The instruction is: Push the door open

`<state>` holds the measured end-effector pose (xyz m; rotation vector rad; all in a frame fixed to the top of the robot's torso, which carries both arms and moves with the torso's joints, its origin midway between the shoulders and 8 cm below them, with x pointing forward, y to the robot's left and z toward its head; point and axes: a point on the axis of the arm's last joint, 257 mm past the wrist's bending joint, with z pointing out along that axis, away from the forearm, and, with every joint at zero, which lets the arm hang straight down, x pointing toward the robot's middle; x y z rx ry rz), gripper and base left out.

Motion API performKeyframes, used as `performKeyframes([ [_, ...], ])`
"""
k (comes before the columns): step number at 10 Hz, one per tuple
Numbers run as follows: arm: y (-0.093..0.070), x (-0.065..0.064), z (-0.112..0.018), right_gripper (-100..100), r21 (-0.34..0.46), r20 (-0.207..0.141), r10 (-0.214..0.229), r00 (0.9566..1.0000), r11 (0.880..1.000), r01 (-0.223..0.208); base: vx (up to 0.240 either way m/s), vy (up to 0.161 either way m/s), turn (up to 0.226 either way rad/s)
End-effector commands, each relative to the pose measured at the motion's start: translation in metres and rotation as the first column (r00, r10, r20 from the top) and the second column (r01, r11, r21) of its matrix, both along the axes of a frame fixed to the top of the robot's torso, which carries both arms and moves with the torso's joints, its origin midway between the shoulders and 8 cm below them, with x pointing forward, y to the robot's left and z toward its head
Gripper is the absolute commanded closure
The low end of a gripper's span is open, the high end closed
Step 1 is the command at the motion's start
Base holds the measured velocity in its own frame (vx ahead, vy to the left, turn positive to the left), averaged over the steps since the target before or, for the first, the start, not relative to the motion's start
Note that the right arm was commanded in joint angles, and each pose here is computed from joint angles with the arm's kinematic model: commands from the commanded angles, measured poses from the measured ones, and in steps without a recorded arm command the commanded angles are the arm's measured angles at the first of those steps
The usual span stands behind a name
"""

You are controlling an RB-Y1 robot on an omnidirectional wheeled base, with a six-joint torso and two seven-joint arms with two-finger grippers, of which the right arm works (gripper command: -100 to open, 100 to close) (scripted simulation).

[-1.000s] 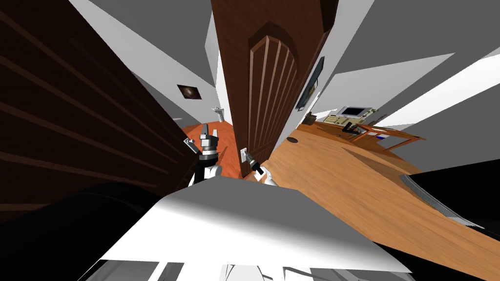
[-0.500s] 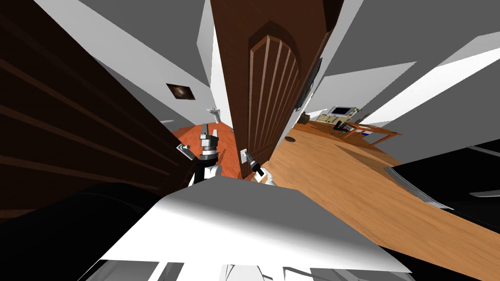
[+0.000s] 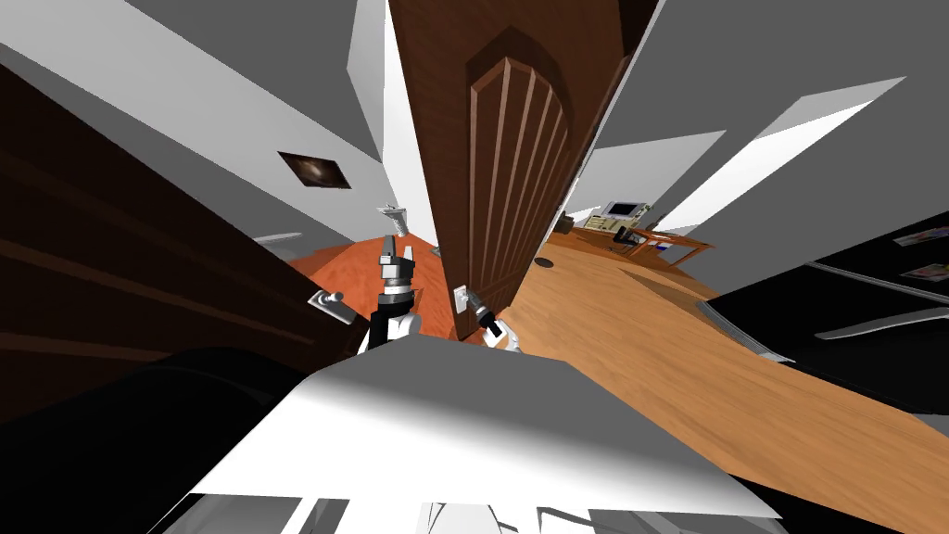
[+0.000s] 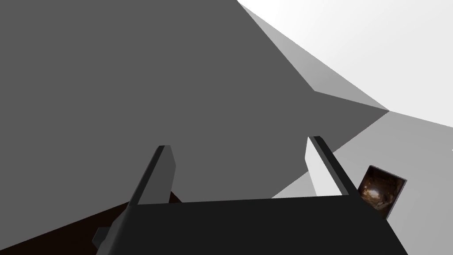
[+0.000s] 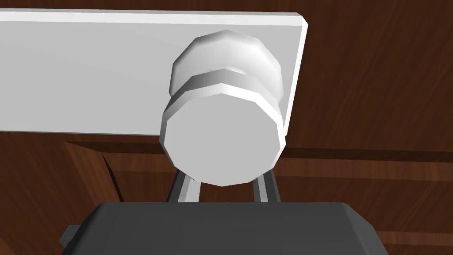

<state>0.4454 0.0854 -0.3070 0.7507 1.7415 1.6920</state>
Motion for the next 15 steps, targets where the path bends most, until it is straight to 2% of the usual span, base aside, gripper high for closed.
performKeyframes([
  [1,-0.005,0.000,-0.001,100,-0.004,-0.003,-0.015,0.9999,1.000,0.015,0.135,0.171,-0.159],
  [2,-0.001,-0.003,0.001,-100,0.001,-0.001,0.000,1.0000,1.000,0.000,-0.042,0.022,-0.079],
  [9,0.013,-0.017,0.010,-100,0.028,-0.006,0.033,0.9994,0.999,-0.033,-0.181,-0.120,-0.017],
  [10,0.012,-0.015,0.009,-100,0.024,-0.005,0.029,0.9996,0.999,-0.029,-0.086,-0.041,-0.001],
  [15,0.008,-0.009,0.008,-100,0.018,0.002,0.015,0.9999,1.000,-0.015,0.129,0.134,0.025],
])
